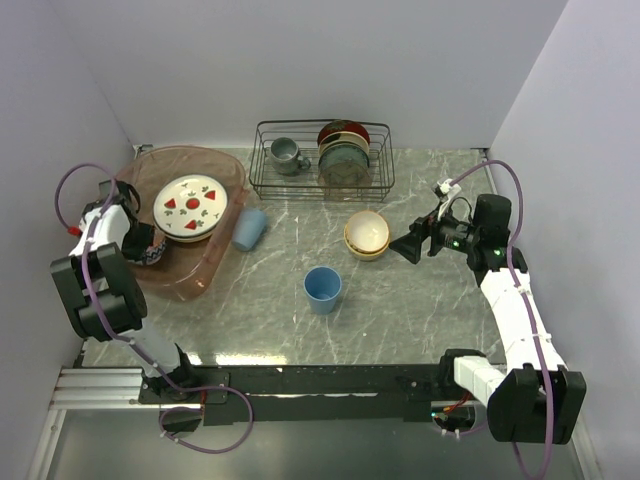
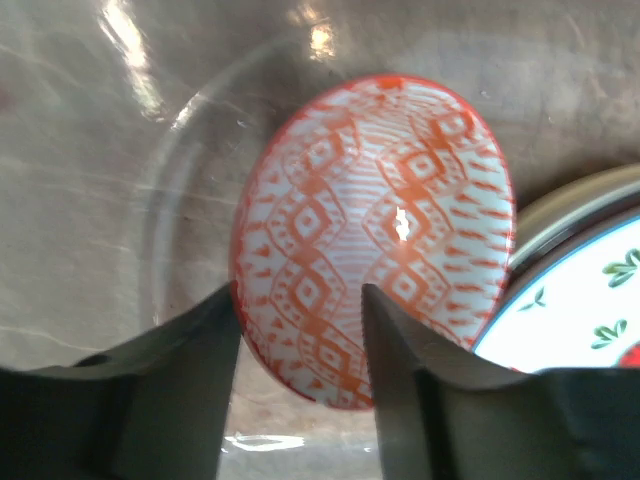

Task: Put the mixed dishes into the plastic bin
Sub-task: Place the bowl in the plastic bin.

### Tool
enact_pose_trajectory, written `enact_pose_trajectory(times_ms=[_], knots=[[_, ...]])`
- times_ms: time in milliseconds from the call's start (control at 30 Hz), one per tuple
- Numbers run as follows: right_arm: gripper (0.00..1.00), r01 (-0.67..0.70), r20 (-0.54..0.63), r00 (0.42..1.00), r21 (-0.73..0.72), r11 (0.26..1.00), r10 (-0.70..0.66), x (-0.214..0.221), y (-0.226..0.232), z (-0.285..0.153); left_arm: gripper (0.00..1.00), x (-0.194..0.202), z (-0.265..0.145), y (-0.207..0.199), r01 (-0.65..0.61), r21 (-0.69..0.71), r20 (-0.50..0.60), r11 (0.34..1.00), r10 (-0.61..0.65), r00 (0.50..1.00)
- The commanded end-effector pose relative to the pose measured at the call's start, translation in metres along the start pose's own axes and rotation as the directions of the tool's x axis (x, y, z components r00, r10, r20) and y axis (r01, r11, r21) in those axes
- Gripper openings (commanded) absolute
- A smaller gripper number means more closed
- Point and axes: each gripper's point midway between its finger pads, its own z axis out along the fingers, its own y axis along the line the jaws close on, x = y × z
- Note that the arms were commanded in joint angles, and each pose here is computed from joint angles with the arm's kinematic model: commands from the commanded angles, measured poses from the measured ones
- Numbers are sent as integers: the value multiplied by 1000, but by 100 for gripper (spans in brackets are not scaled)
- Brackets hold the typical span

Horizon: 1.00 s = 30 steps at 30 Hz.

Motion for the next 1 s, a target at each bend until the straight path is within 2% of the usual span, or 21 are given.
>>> enact_pose_trajectory(times_ms=[0, 33, 100, 133, 200, 767, 867, 967], knots=[[100, 39, 26, 999, 14, 999, -40, -13, -5, -2, 66, -20, -10, -4, 40, 13, 26, 999, -40, 999], [100, 40, 28, 999, 14, 999, -40, -14, -4, -3, 76, -21, -14, -6, 40, 24, 30, 999, -40, 999], [100, 36, 26, 999, 12, 999, -36, -13, -4, -2, 85, -24, -21, -6, 38, 34, 35, 999, -39, 999], [100, 35, 25, 999, 10, 999, -35, -13, -4, -2, 94, -25, -26, -7, 36, 45, 40, 998, -38, 998], [100, 37, 27, 999, 11, 999, -38, -14, -4, -2, 99, -27, -32, -8, 25, 57, 41, 998, -27, 999], [100, 56, 35, 998, 32, 998, -57, -16, -6, -6, 99, -31, -113, -29, -42, 303, 18, 952, 38, 999], [100, 62, 35, 997, 47, 997, -63, -16, -8, -7, 99, -21, -129, -34, -77, 410, 5, 909, 83, 997], [100, 69, 39, 997, 70, 995, -72, -18, -11, -10, 99, -4, -153, -43, -143, 576, 10, 805, 168, 986]])
